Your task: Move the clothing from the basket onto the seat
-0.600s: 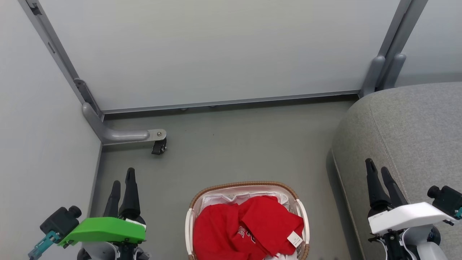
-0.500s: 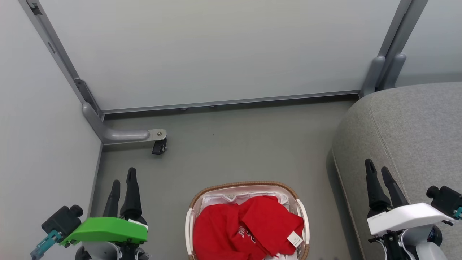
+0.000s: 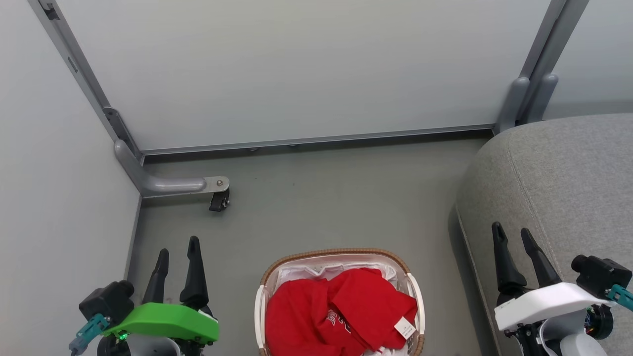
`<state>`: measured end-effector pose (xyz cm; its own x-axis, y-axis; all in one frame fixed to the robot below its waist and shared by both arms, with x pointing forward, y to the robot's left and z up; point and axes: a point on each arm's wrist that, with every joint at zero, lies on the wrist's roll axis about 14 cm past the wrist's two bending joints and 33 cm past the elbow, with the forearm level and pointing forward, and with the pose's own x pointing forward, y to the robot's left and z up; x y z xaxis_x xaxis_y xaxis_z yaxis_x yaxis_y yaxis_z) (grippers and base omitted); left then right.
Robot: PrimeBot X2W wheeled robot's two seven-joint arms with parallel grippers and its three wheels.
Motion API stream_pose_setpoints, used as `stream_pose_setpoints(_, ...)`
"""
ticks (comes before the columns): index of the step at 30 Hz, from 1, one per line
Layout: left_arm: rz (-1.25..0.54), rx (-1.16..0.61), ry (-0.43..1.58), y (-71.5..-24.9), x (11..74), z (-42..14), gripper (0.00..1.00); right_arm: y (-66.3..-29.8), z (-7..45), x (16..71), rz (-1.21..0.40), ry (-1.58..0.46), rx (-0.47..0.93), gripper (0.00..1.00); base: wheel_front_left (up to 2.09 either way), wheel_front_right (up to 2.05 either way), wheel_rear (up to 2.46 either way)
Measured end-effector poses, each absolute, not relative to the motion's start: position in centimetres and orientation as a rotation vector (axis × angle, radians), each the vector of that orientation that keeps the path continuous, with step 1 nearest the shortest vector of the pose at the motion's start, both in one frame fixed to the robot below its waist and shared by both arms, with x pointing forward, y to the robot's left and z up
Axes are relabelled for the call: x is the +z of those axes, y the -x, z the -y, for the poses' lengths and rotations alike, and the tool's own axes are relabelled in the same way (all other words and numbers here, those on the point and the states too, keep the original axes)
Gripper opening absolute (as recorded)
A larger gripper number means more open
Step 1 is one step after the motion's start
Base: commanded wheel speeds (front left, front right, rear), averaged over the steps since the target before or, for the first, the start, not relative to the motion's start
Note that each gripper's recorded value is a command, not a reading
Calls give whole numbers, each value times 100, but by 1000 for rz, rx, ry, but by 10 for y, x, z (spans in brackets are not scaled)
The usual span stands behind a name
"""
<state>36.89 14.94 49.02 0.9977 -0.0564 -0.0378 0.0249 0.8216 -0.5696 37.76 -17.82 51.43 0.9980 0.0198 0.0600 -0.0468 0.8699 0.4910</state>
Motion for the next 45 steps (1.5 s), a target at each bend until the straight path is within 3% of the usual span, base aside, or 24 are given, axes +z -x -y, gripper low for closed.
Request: stream_pose_setpoints(45, -71, -111, 262, -359, 468, -131, 100, -378, 164, 517, 100, -105, 107, 100, 0, 0, 0)
